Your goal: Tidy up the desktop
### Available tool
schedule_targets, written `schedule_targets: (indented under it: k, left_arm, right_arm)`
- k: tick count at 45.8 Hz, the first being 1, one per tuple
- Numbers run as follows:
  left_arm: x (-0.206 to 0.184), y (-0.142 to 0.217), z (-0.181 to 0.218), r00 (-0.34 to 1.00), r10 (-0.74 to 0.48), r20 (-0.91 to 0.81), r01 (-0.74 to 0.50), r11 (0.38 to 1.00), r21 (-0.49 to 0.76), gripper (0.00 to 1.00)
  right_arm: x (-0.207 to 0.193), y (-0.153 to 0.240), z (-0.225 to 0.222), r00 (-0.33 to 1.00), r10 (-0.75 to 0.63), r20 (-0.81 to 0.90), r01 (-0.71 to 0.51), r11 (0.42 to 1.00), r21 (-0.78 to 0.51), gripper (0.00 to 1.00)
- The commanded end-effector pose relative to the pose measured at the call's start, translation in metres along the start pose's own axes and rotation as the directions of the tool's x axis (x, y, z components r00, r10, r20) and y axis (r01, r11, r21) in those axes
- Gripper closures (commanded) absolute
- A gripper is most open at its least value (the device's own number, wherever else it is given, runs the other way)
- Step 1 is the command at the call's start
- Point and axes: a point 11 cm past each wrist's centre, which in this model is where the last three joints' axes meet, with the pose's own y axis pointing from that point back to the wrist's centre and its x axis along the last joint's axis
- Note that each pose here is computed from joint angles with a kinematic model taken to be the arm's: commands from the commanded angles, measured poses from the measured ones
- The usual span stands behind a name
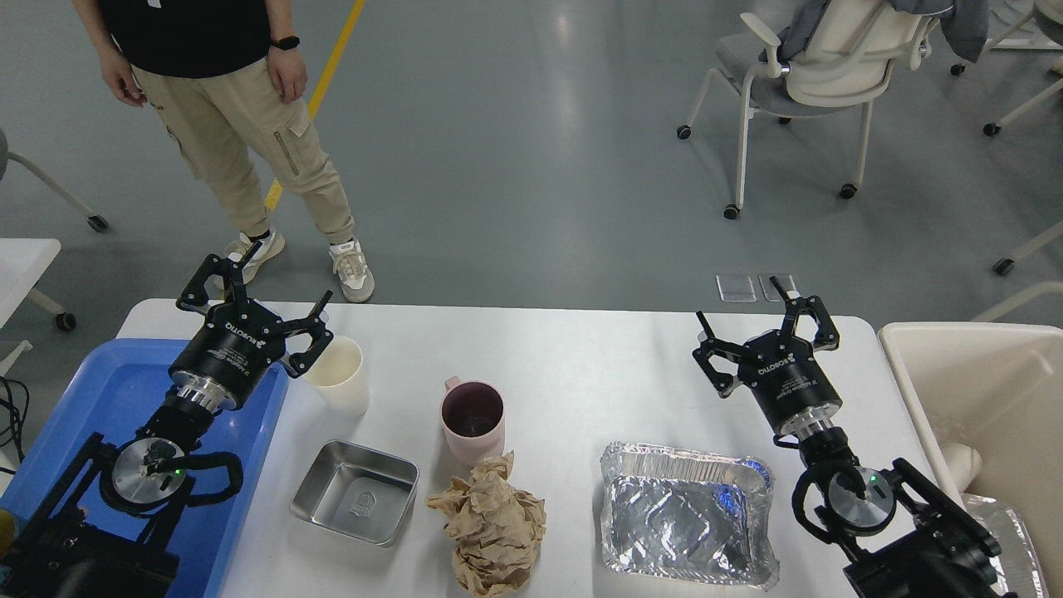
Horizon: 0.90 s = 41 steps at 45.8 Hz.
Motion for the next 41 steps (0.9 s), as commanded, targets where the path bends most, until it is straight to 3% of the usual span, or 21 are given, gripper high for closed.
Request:
schedule_targets:
  k: [1,21,29,41]
  left_arm:
    - [0.000,0.001,0.001,1.000,0.000,0.003,0.000,1.000,0.000,0.02]
    - [0.028,0.051,0.031,0.973,0.091,0.210,-0.117,0.987,0.114,0.02]
    - [0.047,0.093,0.044,0.915,0.123,0.385,-0.231,0.941,0.249,0.02]
    - [0.037,0.151,0.119,0.742,0.082,0.666,-0.393,0.857,0.332,0.02]
  right_arm:
    - [-0.001,-0.001,0.000,1.000,-0.002,0.000,0.002,1.000,0.001,0.00]
    - [-0.003,-0.003,0.004,1.000,-0.008,0.008,0.008,1.000,-0.002,0.00]
    - [-0.003,-0.002,0.008,1.000,-0.010,0.009,0.010,1.000,-0.014,0.00]
    - [-0.002,-0.001,0.008,1.000,-0.010,0.010,0.011,1.000,-0.015,0.00]
